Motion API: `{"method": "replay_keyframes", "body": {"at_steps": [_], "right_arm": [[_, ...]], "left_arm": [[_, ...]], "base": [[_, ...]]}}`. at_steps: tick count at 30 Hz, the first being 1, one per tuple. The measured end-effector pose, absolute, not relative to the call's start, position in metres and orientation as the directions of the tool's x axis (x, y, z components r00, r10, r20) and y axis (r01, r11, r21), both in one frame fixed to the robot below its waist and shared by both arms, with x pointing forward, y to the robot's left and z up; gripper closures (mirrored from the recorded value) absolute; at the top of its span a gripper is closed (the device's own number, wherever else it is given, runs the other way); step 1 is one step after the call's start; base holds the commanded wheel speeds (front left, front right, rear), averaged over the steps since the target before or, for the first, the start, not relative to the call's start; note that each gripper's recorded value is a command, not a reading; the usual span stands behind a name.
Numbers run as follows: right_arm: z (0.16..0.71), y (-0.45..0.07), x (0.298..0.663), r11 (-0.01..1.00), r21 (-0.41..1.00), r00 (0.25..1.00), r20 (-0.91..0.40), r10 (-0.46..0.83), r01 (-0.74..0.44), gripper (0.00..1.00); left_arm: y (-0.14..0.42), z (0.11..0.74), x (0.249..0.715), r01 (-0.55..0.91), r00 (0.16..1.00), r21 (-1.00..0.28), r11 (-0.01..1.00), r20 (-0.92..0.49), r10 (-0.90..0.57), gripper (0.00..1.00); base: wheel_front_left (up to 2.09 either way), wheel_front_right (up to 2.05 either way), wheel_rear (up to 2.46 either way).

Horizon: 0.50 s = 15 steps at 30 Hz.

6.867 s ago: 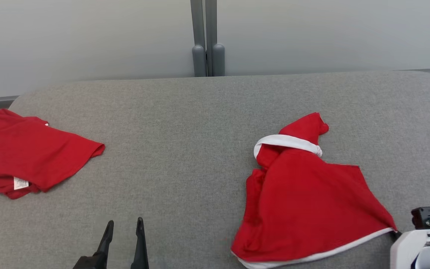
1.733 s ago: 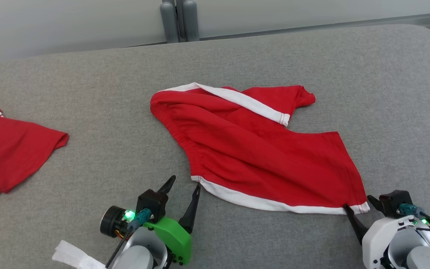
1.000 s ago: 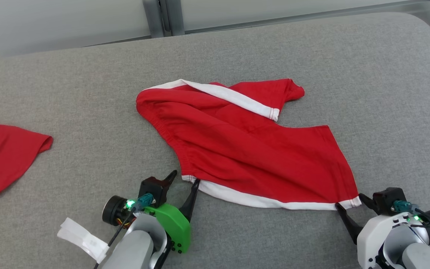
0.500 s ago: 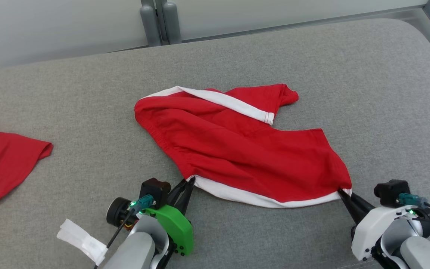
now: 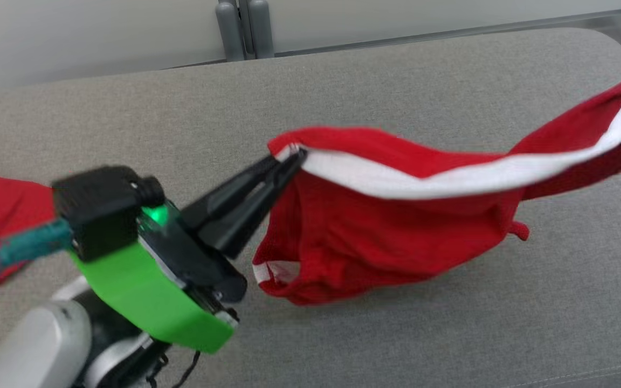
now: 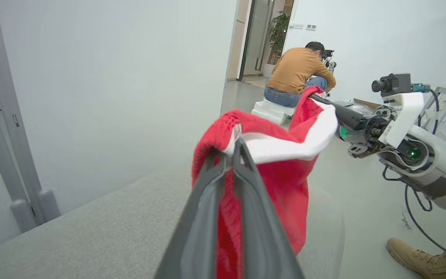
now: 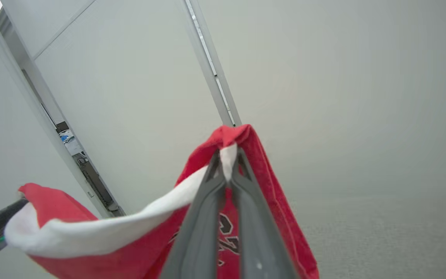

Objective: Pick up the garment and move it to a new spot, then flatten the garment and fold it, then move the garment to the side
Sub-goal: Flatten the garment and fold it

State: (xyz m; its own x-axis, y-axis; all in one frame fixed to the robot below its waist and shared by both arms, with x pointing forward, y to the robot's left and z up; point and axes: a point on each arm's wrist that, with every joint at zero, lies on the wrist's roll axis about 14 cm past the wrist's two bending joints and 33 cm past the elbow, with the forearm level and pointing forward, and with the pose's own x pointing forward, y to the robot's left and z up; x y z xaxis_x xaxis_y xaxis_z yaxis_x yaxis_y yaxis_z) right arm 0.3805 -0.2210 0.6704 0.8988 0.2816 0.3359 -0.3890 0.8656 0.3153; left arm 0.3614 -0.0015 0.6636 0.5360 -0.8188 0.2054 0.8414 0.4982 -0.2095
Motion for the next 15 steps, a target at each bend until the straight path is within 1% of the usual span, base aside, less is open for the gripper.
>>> {"method": "replay_keyframes", "body": {"at_steps": [3, 5, 9, 10, 13, 15], "right_arm": [[0.69, -0.226, 0.394, 0.877, 0.264, 0.885, 0.358, 0.298, -0.402, 1.0], [0.697, -0.227, 0.406, 0.883, 0.236, 0.882, 0.356, 0.31, -0.406, 1.0], [0.697, -0.222, 0.444, 0.884, 0.211, 0.887, 0.306, 0.346, -0.418, 1.0], [0.695, -0.218, 0.456, 0.88, 0.213, 0.887, 0.293, 0.357, -0.424, 1.0], [0.693, -0.213, 0.502, 0.889, 0.201, 0.897, 0.26, 0.358, -0.412, 1.0], [0.697, -0.211, 0.536, 0.907, 0.172, 0.906, 0.261, 0.334, -0.384, 1.0]], "left_arm": [[0.001, 0.688, 0.38, 0.85, 0.521, -0.213, 0.482, 0.207, -0.828, 1.0], [0.003, 0.696, 0.401, 0.839, 0.537, -0.216, 0.499, 0.182, -0.824, 1.0], [-0.002, 0.693, 0.446, 0.815, 0.545, -0.294, 0.499, 0.101, -0.832, 1.0], [-0.004, 0.69, 0.46, 0.809, 0.553, -0.286, 0.514, 0.074, -0.83, 1.0], [-0.002, 0.685, 0.513, 0.758, 0.624, -0.266, 0.596, 0.029, -0.781, 1.0], [0.007, 0.692, 0.553, 0.706, 0.696, -0.242, 0.666, 0.06, -0.715, 1.0]], "base": [[0.0, 0.0, 0.0], [0.0, 0.0, 0.0], [0.0, 0.0, 0.0], [0.0, 0.0, 0.0], [0.0, 0.0, 0.0], [0.0, 0.0, 0.0]]}}
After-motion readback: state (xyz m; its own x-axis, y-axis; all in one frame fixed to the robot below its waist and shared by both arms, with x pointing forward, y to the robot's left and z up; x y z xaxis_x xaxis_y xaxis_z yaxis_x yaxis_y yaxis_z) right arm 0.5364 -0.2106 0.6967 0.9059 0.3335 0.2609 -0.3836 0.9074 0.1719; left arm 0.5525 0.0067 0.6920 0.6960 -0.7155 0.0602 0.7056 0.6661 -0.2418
